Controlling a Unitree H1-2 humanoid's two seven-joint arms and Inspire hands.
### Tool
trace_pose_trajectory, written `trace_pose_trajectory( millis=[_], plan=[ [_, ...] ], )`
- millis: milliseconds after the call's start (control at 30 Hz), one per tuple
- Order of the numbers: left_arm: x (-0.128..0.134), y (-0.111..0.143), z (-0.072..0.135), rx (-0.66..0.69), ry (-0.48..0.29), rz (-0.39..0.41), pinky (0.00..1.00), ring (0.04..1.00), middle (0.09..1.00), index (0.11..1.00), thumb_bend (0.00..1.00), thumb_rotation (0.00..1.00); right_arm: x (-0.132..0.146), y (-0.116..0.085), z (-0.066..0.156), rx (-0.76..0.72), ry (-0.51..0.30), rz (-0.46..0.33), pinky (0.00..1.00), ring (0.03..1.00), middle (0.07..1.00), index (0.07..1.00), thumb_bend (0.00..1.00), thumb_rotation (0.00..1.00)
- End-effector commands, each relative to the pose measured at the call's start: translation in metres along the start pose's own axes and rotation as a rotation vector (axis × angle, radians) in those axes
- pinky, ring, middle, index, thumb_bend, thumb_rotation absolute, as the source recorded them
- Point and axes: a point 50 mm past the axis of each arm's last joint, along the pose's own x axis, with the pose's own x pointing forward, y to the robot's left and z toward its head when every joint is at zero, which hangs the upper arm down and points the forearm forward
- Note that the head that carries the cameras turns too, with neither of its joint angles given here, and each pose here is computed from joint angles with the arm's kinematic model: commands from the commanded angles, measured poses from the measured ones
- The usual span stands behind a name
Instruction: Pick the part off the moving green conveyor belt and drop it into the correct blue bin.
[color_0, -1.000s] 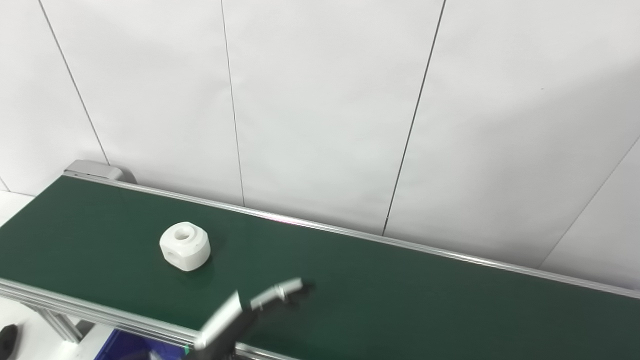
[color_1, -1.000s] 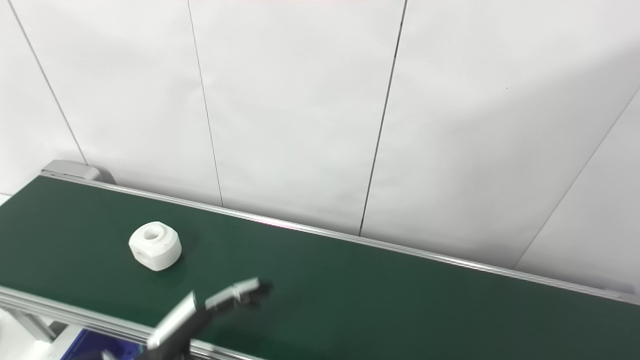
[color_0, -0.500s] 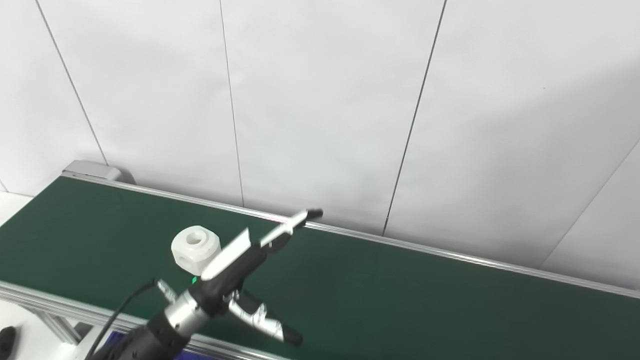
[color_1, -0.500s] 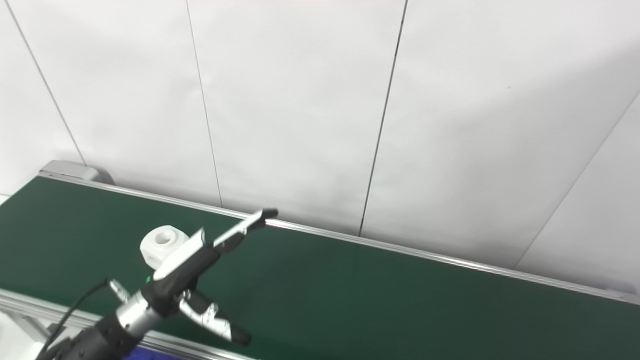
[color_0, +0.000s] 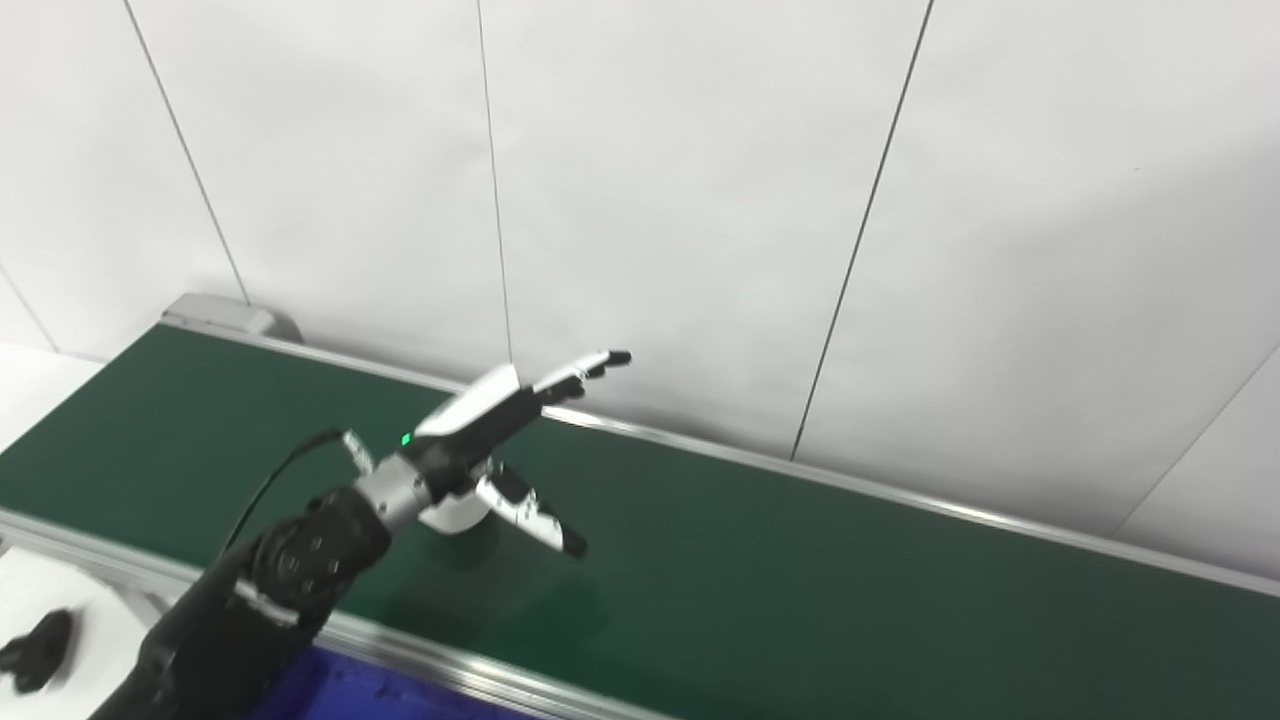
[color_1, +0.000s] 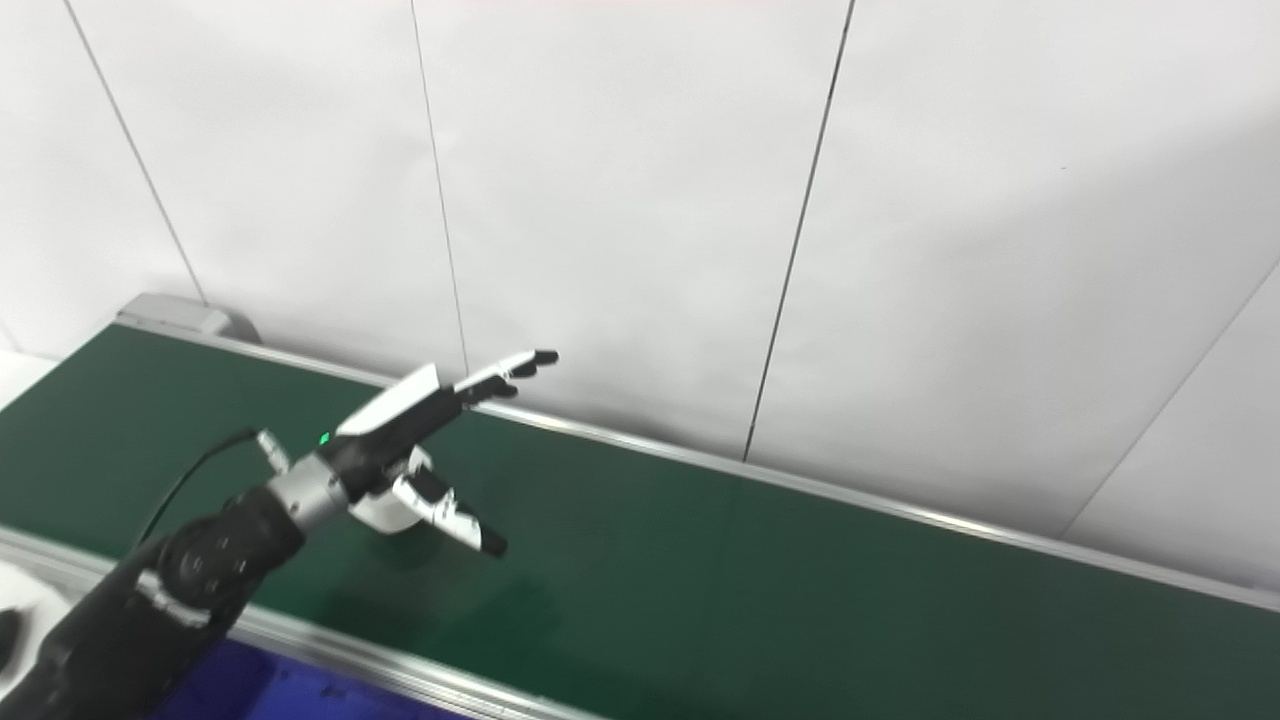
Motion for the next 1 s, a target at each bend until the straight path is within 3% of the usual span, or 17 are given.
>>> trace_pose_trajectory(
  millis=[0, 133, 233, 467, 667, 967],
  plan=[
    [0.012, 0.022, 0.004, 0.041, -0.016, 0.016, 0.88, 0.963, 1.0, 0.977, 0.87, 0.0, -0.001, -0.005, 0.007, -0.007, -0.021, -0.016, 1.0, 1.0, 1.0, 1.0, 0.74, 0.57],
    [0.019, 0.024, -0.012, 0.212, 0.076, -0.048, 0.84, 0.932, 0.98, 0.969, 0.94, 0.05, -0.002, -0.006, 0.007, 0.002, -0.025, -0.019, 1.0, 1.0, 1.0, 1.0, 0.71, 0.57],
    [0.021, 0.023, -0.019, 0.256, 0.12, -0.082, 0.83, 0.926, 0.973, 0.963, 0.95, 0.05, -0.001, -0.006, 0.006, 0.008, -0.032, -0.022, 1.0, 1.0, 1.0, 1.0, 0.7, 0.57],
    [0.021, 0.025, -0.026, 0.298, 0.211, -0.188, 0.99, 0.987, 1.0, 0.993, 1.0, 0.09, -0.001, -0.007, 0.006, 0.007, -0.032, -0.019, 1.0, 1.0, 1.0, 1.0, 0.68, 0.59],
    [0.02, 0.025, -0.029, 0.366, 0.301, -0.286, 1.0, 1.0, 1.0, 0.961, 1.0, 0.04, 0.0, -0.007, 0.006, 0.002, -0.031, -0.017, 1.0, 1.0, 1.0, 1.0, 0.66, 0.6],
    [0.022, 0.017, -0.037, 0.514, 0.367, -0.347, 1.0, 1.0, 1.0, 0.926, 0.98, 0.01, 0.001, -0.007, 0.005, -0.001, -0.033, -0.02, 1.0, 1.0, 1.0, 1.0, 0.67, 0.61]
  ],
)
